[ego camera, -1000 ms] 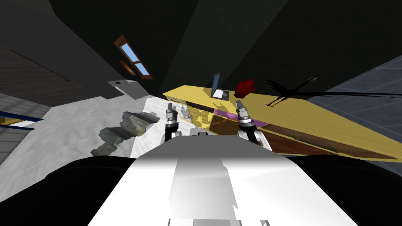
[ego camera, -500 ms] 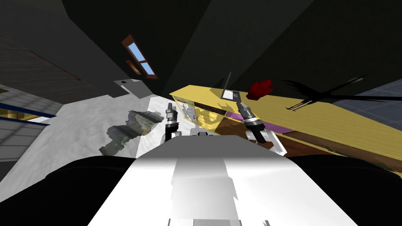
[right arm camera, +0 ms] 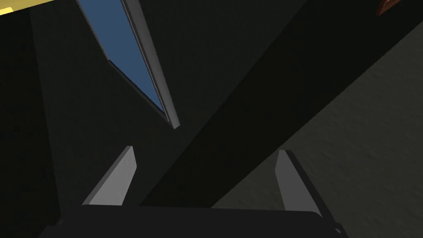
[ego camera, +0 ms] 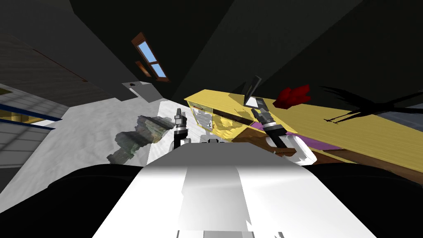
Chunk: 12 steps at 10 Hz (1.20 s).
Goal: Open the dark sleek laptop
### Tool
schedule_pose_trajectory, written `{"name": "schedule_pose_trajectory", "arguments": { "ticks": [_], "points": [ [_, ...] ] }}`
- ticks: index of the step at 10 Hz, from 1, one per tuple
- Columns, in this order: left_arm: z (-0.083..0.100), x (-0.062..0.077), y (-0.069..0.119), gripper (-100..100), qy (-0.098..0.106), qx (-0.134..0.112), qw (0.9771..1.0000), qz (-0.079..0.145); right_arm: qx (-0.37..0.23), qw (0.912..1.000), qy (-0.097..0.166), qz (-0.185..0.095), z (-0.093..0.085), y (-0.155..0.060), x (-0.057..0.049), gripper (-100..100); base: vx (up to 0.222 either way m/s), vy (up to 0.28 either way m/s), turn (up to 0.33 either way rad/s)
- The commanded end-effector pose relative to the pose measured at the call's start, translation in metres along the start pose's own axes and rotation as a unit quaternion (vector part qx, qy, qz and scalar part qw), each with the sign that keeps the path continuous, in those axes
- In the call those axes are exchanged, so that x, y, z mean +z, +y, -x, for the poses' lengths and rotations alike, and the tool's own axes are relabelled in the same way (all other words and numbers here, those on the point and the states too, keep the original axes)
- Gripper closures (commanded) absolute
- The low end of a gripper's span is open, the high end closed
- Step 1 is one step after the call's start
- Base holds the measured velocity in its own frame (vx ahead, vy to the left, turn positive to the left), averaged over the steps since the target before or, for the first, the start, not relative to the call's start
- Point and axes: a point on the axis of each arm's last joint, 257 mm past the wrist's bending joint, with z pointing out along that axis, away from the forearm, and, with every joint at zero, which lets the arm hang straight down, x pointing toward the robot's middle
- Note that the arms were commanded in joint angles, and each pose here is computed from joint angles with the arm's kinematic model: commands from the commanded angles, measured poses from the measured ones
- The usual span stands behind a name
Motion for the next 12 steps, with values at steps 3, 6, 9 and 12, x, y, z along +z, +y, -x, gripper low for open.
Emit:
{"name": "schedule_pose_trajectory", "arguments": {
  "ticks": [3,6,9,12],
  "points": [
    [0.000,0.000,0.000,0,0.000,0.000,1.0000,0.000,-0.154,0.9828,0.063,-0.080,0.000,-0.093,-0.011,-100,0.137,0.230,0.033],
    [0.000,0.000,0.000,0,0.000,0.000,1.0000,0.000,-0.247,0.9542,0.102,-0.133,0.010,-0.155,-0.023,-100,0.141,0.177,0.023],
    [0.000,0.000,0.000,0,0.000,0.000,1.0000,0.000,-0.303,0.9295,0.126,-0.167,0.021,-0.194,-0.034,-100,0.087,0.122,0.007],
    [0.000,0.000,0.000,0,0.000,0.000,1.0000,0.000,-0.353,0.9020,0.148,-0.199,0.034,-0.229,-0.045,-100,0.104,0.093,0.004]
  ]
}}
